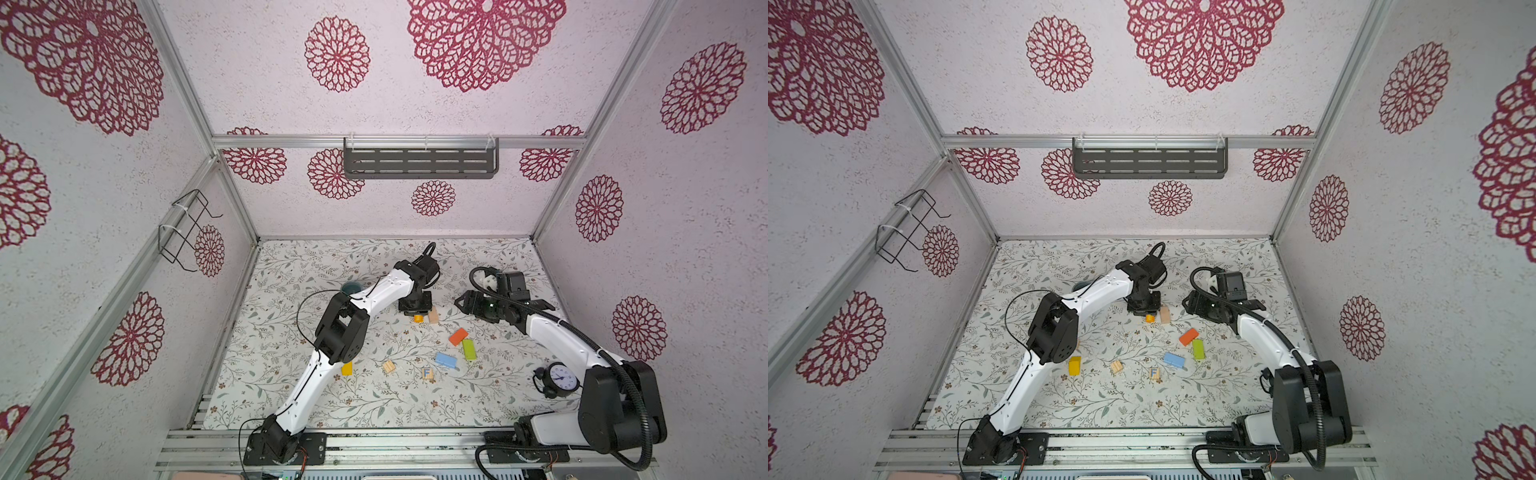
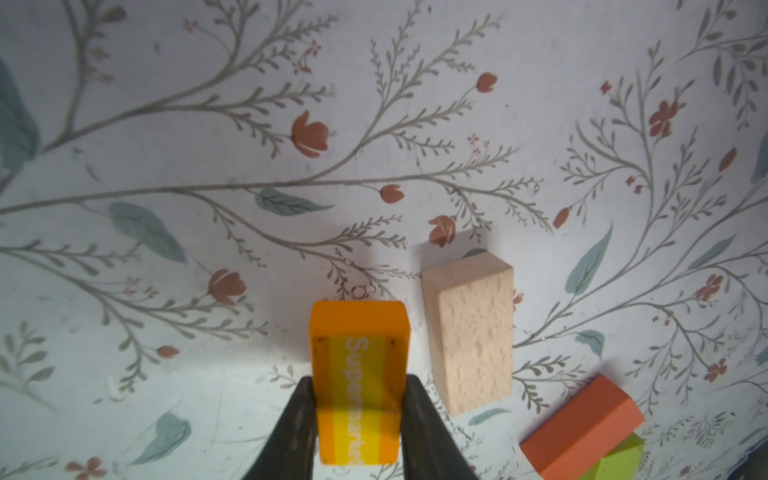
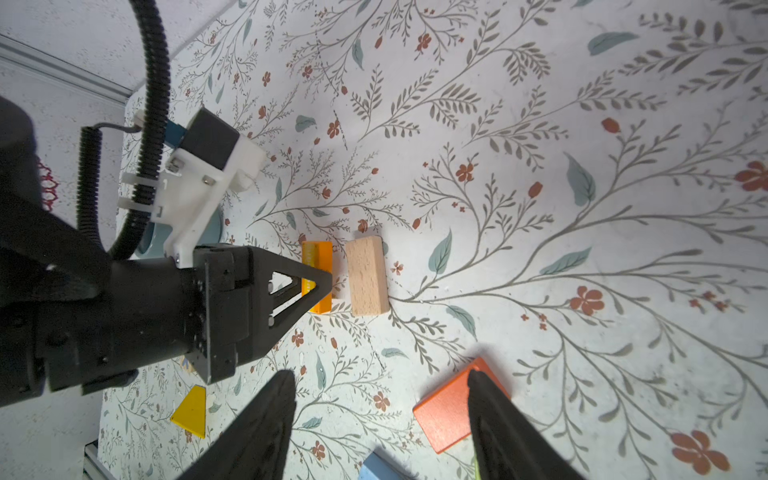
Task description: Build the wood block tower
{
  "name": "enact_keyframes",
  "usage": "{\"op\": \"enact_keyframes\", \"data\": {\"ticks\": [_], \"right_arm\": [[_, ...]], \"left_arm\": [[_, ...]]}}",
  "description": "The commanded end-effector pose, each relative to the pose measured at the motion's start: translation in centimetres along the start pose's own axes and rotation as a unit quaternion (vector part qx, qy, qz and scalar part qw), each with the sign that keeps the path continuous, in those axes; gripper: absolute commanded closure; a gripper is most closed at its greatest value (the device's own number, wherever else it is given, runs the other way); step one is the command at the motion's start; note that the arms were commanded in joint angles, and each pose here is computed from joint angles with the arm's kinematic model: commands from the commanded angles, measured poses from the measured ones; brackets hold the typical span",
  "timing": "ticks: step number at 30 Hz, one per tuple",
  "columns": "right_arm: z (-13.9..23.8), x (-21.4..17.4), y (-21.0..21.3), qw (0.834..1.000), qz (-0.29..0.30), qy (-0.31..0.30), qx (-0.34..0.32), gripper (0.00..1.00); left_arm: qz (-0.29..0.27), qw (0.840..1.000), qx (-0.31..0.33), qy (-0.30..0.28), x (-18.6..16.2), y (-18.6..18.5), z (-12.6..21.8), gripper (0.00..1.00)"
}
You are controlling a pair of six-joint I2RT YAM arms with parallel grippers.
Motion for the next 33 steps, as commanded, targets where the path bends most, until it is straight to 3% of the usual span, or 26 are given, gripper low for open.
{"op": "enact_keyframes", "data": {"ticks": [1, 12, 19, 21, 28, 31, 33], "right_arm": [[-0.1, -0.1, 0.2, 1.000, -0.004, -0.002, 0.010, 0.31], [0.0, 0.0, 0.3, 1.000, -0.005, -0.004, 0.011, 0.31], [0.0, 0.0, 0.3, 1.000, -0.007, -0.003, 0.008, 0.35], [-0.1, 0.0, 0.3, 1.000, -0.007, -0.001, 0.009, 0.43], [-0.9, -0.1, 0.1, 1.000, -0.022, 0.009, 0.012, 0.86], [-1.7, -0.3, 0.0, 0.999, -0.028, 0.018, 0.012, 0.98], [-2.2, -0.4, 0.0, 0.999, -0.029, 0.024, 0.011, 1.00]], "left_arm": [[0.023, 1.000, -0.014, -0.002, 0.6, -0.3, -0.7, 0.68], [0.026, 1.000, -0.011, 0.002, 0.4, -0.1, -1.1, 0.54], [0.024, 0.999, -0.013, -0.017, 0.9, 0.0, 1.1, 0.42], [0.027, 0.999, -0.017, -0.028, 1.2, 0.4, 2.4, 0.41], [0.040, 0.997, -0.037, -0.055, 1.5, 2.4, 6.5, 0.41], [0.040, 0.997, -0.036, -0.054, 1.0, 3.5, 7.1, 0.43], [0.038, 0.997, -0.033, -0.054, 0.6, 4.1, 7.4, 0.43]]}}
Point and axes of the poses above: each gripper's point midway between its finger pads, its own z axis back along the fingers, its own y axis along the line the jaws close on, x = y × z, the point moved 5 cm from there along z, back along the fingers, and after that the axes turned 4 degrees about z, right-handed, at the moved point
